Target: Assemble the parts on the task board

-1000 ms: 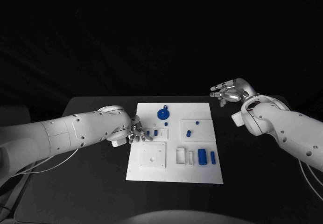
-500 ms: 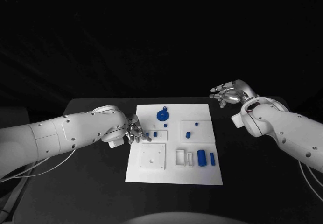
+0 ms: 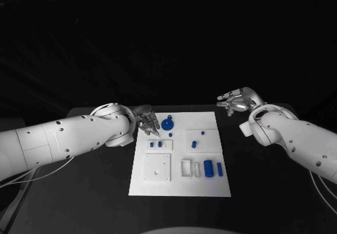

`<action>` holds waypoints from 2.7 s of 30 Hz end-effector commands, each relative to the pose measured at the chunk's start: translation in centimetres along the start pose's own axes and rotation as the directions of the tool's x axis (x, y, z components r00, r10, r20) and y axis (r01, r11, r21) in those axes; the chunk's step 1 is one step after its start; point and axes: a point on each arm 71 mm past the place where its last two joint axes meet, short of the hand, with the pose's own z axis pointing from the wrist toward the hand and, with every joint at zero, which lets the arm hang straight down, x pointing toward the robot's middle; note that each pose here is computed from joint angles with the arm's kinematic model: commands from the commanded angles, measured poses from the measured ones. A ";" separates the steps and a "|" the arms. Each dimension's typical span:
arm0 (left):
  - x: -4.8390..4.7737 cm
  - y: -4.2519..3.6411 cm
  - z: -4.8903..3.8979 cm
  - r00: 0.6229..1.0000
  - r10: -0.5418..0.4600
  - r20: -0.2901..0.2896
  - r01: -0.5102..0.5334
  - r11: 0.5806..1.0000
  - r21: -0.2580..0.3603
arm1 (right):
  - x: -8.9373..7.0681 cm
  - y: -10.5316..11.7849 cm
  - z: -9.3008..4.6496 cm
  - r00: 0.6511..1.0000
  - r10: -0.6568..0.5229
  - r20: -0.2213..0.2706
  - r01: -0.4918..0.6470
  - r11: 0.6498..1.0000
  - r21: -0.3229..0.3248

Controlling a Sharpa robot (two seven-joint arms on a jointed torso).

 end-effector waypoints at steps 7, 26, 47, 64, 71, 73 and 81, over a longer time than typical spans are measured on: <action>-0.31 -4.03 1.44 0.946 0.198 0.256 -0.268 0.923 0.275 | 0.3 0.2 0.1 1.000 -0.002 -0.010 0.002 1.000 -0.017; 2.94 -3.96 4.72 0.906 0.343 0.247 -0.410 0.856 0.314 | 0.5 0.6 0.1 1.000 0.000 -0.006 -0.001 0.999 -0.036; 5.16 -2.47 6.12 0.907 0.384 0.173 -0.420 0.861 0.286 | 1.0 0.9 0.2 0.999 0.015 -0.028 -0.017 0.999 -0.040; 5.74 -1.53 6.92 0.915 0.378 0.139 -0.402 0.877 0.262 | 1.1 1.0 0.2 0.999 0.018 -0.033 -0.019 0.999 -0.040; 6.18 -1.38 7.23 0.918 0.376 0.121 -0.395 0.881 0.260 | 1.2 1.0 0.2 0.999 0.019 -0.036 -0.020 0.999 -0.041; 6.36 -1.33 7.29 0.920 0.375 0.116 -0.392 0.882 0.261 | 1.3 1.0 0.2 0.999 0.019 -0.036 -0.021 0.999 -0.041; 6.64 -1.26 7.42 0.925 0.363 0.111 -0.380 0.886 0.266 | 1.4 1.1 0.2 0.999 0.020 -0.039 -0.022 0.999 -0.043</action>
